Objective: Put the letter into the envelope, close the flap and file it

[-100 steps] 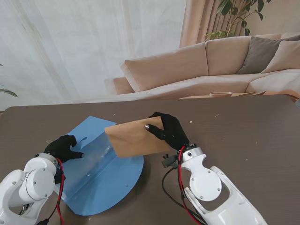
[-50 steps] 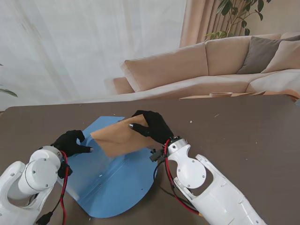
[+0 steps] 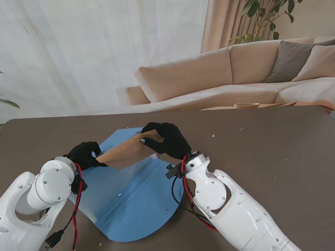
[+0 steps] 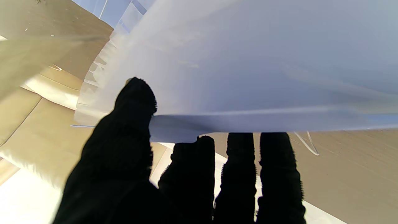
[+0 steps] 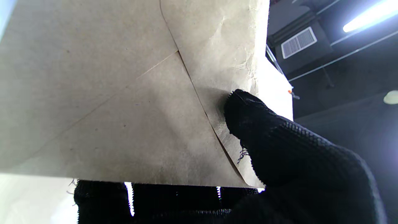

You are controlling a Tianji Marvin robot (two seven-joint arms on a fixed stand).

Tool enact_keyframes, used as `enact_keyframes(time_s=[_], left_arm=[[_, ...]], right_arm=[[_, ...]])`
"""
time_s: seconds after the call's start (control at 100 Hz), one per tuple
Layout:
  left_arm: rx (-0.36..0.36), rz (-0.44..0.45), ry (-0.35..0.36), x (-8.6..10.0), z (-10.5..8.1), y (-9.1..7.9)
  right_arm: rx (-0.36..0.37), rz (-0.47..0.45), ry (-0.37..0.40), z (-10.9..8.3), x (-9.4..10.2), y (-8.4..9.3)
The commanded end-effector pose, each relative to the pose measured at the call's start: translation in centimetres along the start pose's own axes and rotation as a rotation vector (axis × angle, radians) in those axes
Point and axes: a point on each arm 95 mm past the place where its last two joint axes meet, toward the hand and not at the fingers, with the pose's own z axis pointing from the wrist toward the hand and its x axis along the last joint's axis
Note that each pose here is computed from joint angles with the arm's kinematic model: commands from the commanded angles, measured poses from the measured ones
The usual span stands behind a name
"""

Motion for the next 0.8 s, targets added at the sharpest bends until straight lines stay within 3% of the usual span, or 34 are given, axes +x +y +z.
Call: enact_keyframes(time_s=[0.0, 0.32, 0.79], left_arm=[[-0.014, -0.011, 0.011, 0.5, -0.04, -0.04], [-0.021, -0.039, 0.008, 0.64, -0.14, -0.05], [-0.025, -0.09, 0.008, 0.53, -0.19, -0.33]], right_arm=[[0.001, 0.001, 0.019, 0.03, -0.05, -0.45], [-0.094, -0.187, 0.127, 0.39, -0.37, -0.94], [-0.101, -0.362, 0.234, 0.52, -0.54, -1.25]])
